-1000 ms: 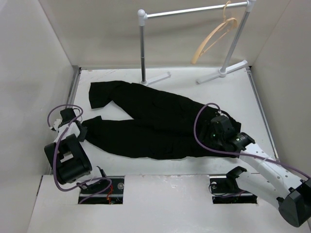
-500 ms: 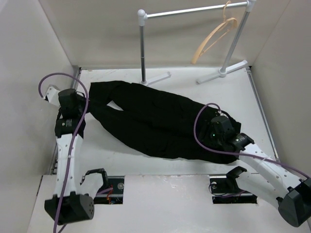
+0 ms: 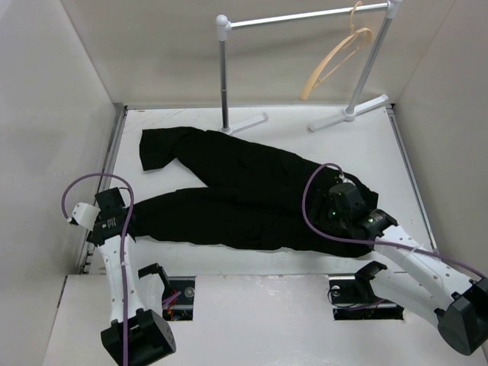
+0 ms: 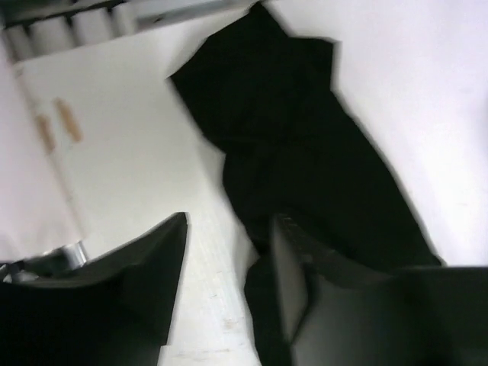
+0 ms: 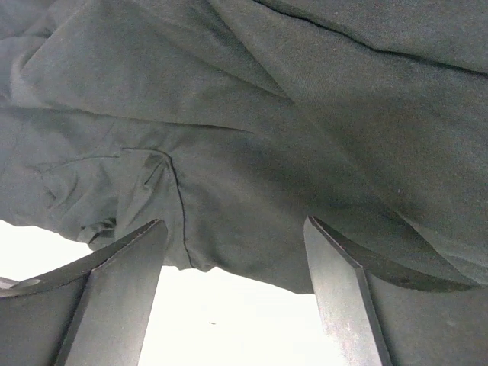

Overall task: Place the trousers on the hanger
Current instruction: Flatten out the trousers at the center of the board.

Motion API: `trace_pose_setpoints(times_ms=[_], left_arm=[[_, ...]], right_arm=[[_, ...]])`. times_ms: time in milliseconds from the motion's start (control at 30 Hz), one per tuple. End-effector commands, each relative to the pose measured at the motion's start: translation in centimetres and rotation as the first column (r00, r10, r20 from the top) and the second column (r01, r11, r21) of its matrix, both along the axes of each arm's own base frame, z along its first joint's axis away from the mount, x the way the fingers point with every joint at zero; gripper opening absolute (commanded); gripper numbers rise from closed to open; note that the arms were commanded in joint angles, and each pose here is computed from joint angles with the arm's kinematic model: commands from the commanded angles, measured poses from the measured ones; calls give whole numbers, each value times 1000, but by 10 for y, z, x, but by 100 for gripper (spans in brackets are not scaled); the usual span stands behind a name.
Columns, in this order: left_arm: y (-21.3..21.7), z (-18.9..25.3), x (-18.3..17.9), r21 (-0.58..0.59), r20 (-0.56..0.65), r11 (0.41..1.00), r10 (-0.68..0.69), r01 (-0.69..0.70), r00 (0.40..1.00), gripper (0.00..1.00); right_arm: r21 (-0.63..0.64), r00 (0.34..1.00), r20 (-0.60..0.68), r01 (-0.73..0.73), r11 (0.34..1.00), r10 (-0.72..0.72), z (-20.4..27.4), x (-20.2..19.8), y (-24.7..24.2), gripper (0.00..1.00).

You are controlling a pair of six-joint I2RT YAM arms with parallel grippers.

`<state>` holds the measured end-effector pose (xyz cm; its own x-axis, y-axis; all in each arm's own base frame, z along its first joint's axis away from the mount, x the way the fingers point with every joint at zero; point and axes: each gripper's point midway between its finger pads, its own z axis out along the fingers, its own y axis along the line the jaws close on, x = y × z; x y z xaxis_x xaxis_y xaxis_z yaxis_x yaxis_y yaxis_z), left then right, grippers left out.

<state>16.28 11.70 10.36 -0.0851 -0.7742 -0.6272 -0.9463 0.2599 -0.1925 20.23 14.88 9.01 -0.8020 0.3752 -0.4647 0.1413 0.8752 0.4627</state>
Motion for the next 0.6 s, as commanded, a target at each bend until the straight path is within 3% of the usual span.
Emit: trace_pose_setpoints(times_ms=[0, 67, 133, 233, 267, 300, 367, 500, 567], left_arm=[[17, 19, -13, 82, 10, 992, 93, -94, 996, 53], [25, 44, -4, 132, 66, 985, 102, -110, 993, 55], [25, 61, 14, 150, 109, 986, 61, -77, 992, 56], [7, 60, 57, 125, 138, 991, -63, 45, 988, 55], [-2, 53, 72, 106, 134, 990, -106, 92, 985, 55], [-12, 45, 90, 83, 132, 987, -150, 140, 980, 54], [-32, 32, 121, 28, 130, 975, -223, 222, 966, 54], [-57, 6, 192, -83, 171, 942, -309, 326, 936, 53], [-59, -6, 218, -136, 191, 936, -298, 325, 935, 53]], right_arm=[[-2, 1000, 25, 2, 1000, -2, 5, -2, -2, 79], [-13, 1000, 26, 11, 1000, -10, 7, -3, -6, 79], [-24, 999, 22, 25, 999, -24, 8, -5, -10, 68], [-29, 1000, 1, 27, 999, -27, 7, -6, -10, 21], [-35, 999, -20, 25, 999, -26, 4, -8, -9, 13], [-45, 999, -43, 16, 999, -18, 1, -11, -8, 12], [-51, 998, -61, -6, 999, 3, -1, -17, -1, 16], [-48, 997, -76, 23, 999, -27, -5, -24, 2, 50], [-52, 995, -87, 39, 998, -44, -9, -25, 0, 59]])
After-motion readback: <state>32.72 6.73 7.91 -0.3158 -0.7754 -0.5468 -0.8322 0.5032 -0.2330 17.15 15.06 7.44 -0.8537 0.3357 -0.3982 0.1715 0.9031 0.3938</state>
